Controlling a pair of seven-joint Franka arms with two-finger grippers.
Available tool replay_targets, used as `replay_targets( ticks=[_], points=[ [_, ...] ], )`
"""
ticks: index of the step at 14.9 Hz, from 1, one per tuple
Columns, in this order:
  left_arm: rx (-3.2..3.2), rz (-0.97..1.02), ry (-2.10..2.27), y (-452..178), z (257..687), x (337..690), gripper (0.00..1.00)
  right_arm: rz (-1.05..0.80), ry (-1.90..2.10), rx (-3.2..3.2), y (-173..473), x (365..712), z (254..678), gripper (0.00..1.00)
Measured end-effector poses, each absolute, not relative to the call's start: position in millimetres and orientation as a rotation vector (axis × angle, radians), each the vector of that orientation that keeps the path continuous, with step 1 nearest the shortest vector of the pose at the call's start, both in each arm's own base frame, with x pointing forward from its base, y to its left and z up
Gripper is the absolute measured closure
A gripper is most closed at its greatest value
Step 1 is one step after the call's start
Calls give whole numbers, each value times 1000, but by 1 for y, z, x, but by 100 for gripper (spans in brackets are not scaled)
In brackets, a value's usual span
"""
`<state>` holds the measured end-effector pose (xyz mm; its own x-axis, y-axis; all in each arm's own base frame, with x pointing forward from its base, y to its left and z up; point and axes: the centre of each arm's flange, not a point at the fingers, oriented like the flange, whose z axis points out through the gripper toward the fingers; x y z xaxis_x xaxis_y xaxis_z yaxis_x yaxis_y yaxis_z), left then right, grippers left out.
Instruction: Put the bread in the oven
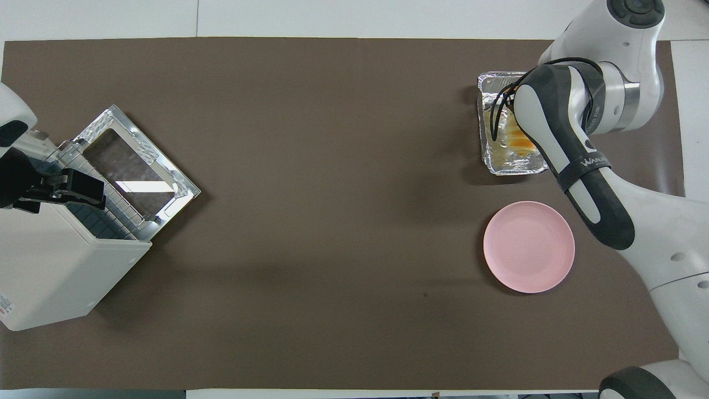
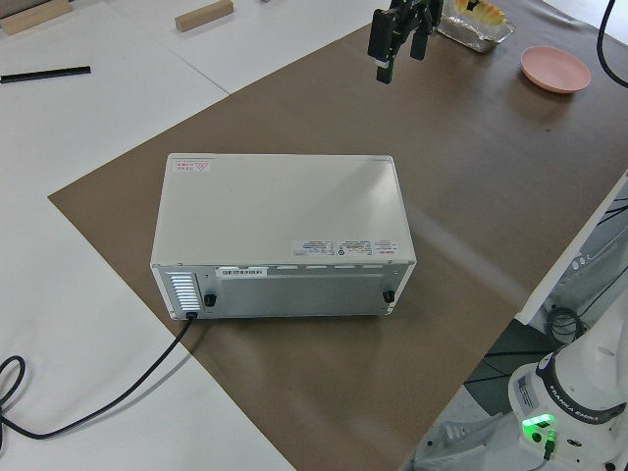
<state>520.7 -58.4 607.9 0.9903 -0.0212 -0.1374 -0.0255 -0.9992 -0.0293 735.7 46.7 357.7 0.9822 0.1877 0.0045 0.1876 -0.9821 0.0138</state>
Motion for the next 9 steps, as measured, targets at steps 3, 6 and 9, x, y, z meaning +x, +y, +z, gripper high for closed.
replay_targets(
  ticks=[3,6,9],
  points=[
    [-3103,214,36,-58,608,521,0,68,311,3112,53,741,349,84],
    [-3103,214,36,-58,608,521,0,91,310,3112,52,741,336,84],
    [-3103,214,36,-58,608,521,0,92,306,3113,49,736,316,85]
  ],
)
